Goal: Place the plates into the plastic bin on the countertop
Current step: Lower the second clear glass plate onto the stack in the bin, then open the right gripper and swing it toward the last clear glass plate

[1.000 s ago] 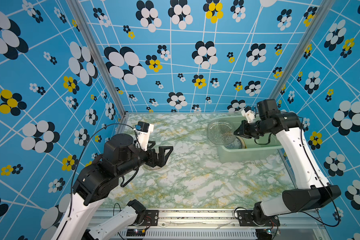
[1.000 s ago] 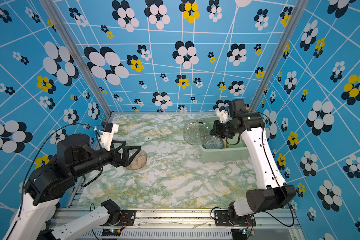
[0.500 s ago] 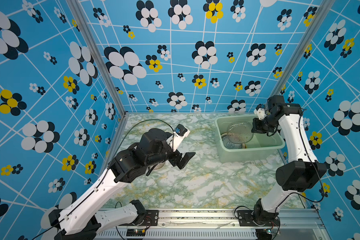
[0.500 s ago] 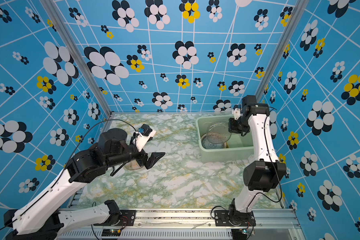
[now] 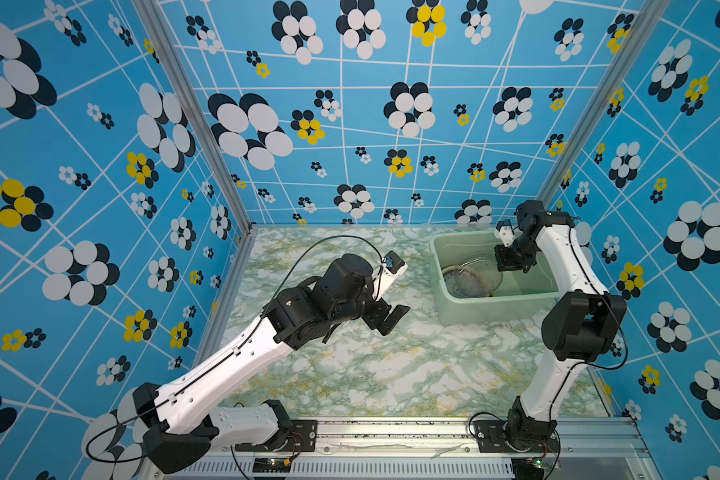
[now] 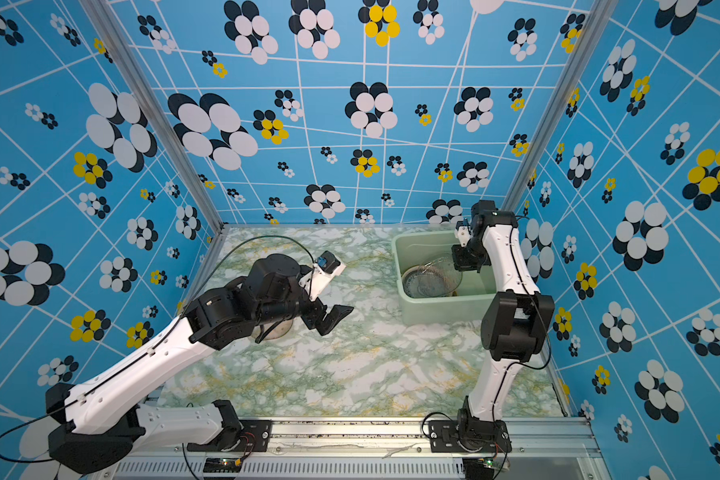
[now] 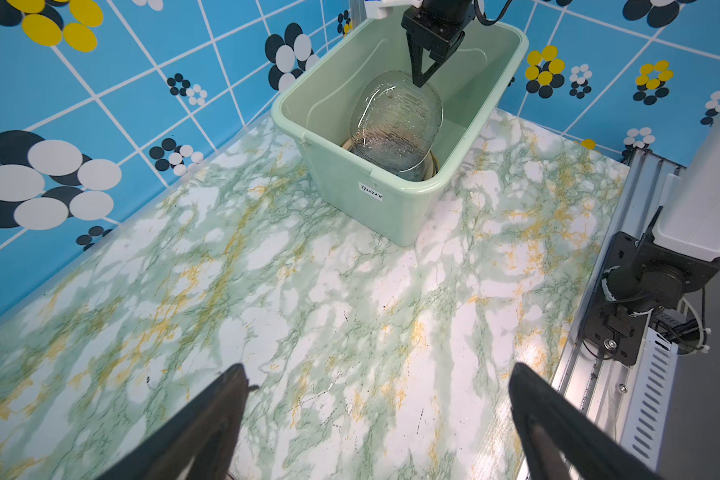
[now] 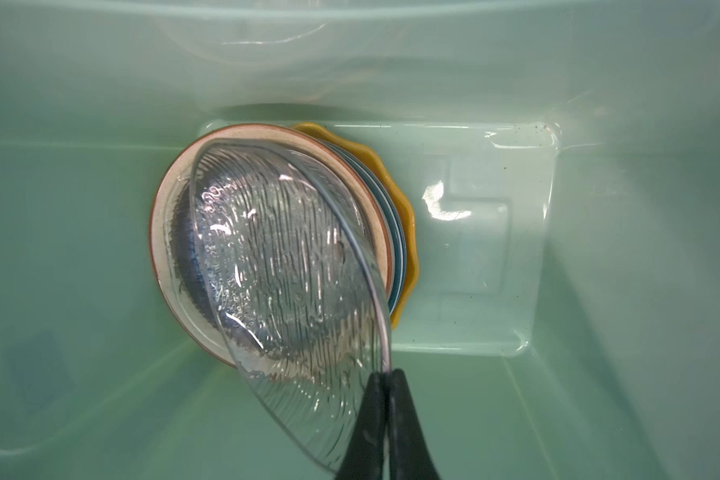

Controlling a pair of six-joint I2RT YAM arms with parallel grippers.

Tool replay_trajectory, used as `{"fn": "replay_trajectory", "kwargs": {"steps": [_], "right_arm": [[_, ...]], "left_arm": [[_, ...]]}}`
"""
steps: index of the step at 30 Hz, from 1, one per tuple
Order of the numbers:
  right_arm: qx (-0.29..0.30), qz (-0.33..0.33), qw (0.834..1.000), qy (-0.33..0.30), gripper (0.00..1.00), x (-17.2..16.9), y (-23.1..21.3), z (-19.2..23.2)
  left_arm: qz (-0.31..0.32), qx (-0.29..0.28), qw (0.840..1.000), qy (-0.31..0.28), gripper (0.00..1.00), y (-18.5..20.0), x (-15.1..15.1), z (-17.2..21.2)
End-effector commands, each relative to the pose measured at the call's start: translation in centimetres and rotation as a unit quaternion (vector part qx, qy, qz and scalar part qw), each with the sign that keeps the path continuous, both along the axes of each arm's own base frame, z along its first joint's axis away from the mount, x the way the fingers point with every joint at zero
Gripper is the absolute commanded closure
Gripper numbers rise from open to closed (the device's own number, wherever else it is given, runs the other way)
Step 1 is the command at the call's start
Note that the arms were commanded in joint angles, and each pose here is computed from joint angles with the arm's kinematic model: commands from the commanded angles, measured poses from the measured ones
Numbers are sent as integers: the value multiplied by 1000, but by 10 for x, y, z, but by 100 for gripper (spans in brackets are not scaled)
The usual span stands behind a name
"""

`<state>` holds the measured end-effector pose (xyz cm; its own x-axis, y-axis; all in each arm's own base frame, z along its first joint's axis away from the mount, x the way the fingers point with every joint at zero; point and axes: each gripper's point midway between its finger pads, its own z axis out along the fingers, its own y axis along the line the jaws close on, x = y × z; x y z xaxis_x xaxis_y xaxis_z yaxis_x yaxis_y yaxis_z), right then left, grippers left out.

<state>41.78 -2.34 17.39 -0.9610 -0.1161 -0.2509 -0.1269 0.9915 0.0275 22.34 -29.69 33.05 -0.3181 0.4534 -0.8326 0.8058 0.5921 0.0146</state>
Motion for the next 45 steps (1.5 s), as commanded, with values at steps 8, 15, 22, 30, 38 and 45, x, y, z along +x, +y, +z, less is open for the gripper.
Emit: {"fn": "replay_trajectory", "kwargs": {"steps": [8, 15, 22, 30, 38, 45], "right_arm": [[31, 2, 999, 11, 94, 17, 8, -31], [36, 1, 999, 24, 84, 16, 14, -46], [43, -18, 999, 27, 69, 11, 15, -44], [106, -120, 979, -123, 61, 16, 24, 50], [268, -229, 910, -219, 58, -14, 50, 119], [375, -232, 845, -302, 48, -56, 87, 172]], "left_arm": [[-1, -30, 999, -25, 1, -24, 6, 23], [12, -26, 999, -32, 1, -20, 8, 23], [35, -31, 998, -44, 1, -11, 12, 30], [152, -68, 983, -75, 1, 38, 22, 58], [273, -136, 950, -61, 1, 127, 7, 85], [412, -187, 885, 114, 1, 202, -7, 43]]}}
